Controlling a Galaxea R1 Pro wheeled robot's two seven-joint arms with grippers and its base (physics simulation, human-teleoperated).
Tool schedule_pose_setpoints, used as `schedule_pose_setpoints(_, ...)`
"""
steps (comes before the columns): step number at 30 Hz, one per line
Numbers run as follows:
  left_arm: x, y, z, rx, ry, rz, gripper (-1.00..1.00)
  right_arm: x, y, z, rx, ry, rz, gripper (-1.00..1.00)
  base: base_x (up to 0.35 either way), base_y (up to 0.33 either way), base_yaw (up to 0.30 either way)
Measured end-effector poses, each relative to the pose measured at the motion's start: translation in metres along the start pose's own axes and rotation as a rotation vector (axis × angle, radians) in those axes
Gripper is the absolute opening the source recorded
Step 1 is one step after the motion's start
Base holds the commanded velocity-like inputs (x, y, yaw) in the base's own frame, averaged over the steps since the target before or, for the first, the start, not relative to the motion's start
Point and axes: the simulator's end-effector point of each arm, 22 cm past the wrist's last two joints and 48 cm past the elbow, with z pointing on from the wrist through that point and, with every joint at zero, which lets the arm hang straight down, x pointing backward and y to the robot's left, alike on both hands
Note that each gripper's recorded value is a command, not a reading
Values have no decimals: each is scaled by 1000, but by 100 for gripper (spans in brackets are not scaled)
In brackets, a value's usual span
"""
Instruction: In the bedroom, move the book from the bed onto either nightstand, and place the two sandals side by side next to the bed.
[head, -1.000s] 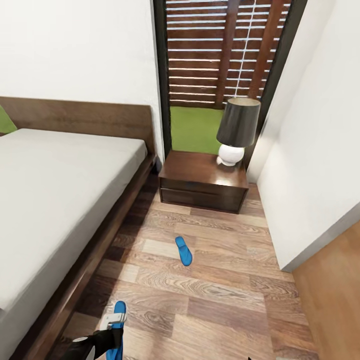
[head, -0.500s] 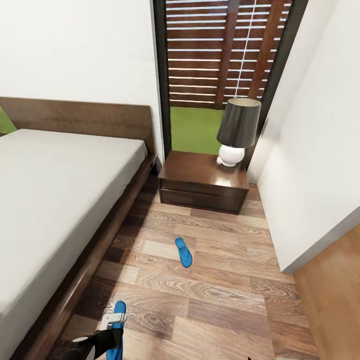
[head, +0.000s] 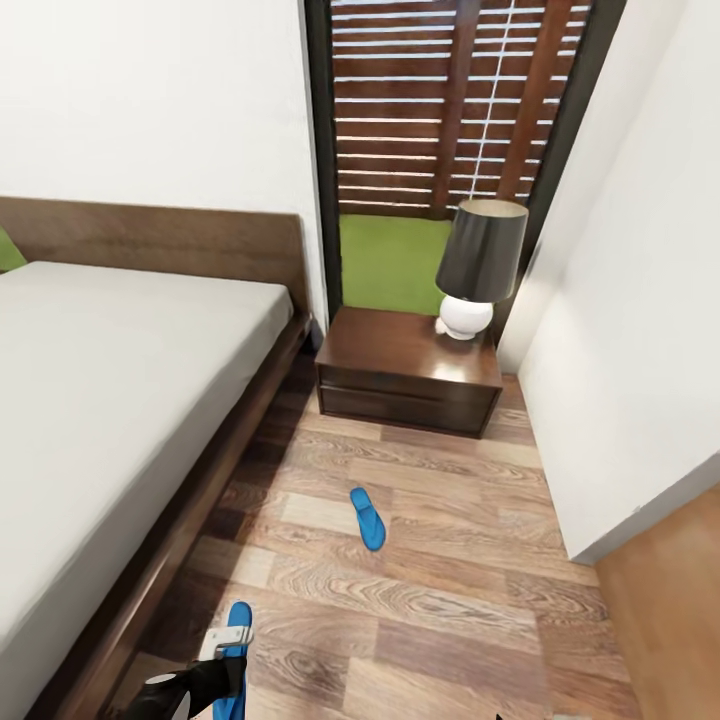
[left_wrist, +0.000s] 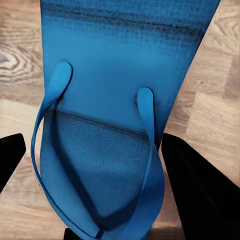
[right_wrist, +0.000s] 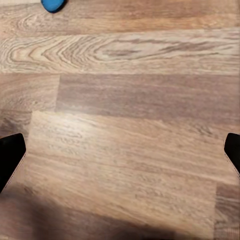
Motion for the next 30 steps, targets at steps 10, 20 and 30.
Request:
schedule_pose_setpoints(10,0,0,0,0,0,0,-100,0,0,0,0,0,0,100,281,0,92)
schedule_pose_setpoints(20,0,0,0,0,1,0,-100,0,0,0,0,-1,0,100,16,0,281)
schedule_pose_setpoints(30,12,-2,2,5,25,-5,-100,-1,0,0,0,-1,0,100,0,0,223)
